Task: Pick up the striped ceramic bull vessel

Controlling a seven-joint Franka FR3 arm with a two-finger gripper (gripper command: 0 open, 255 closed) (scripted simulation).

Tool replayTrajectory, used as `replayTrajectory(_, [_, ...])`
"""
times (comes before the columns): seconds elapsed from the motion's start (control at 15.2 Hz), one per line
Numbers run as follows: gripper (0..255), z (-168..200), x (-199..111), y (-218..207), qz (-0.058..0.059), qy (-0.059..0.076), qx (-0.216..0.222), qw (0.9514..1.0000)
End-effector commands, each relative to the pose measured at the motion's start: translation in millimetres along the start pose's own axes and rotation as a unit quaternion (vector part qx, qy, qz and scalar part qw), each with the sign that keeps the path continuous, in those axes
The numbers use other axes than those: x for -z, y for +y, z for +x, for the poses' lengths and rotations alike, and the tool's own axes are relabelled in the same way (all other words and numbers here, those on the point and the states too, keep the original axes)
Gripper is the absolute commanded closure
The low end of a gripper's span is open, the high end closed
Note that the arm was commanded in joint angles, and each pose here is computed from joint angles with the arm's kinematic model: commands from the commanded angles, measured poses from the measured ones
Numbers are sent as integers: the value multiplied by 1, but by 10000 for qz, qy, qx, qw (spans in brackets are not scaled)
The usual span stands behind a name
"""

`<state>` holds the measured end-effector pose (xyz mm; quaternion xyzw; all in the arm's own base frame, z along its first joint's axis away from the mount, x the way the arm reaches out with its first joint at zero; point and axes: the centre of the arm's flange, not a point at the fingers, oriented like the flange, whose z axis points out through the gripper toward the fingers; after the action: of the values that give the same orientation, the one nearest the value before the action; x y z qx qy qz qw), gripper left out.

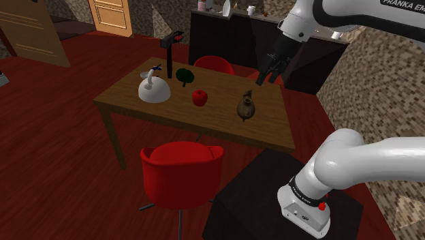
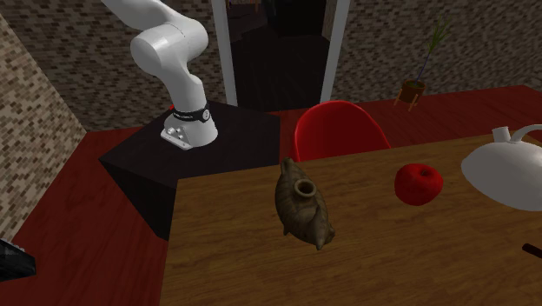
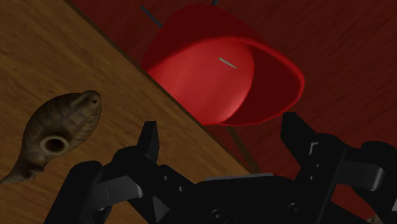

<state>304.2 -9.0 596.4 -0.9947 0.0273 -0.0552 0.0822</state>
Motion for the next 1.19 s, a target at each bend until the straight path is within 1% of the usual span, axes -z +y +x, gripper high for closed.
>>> replayTrajectory(0.0, [0,0,0,0,0,0,0,10000])
replayTrajectory(1.12, [0,82,-126,157,-330,-53,409,9986])
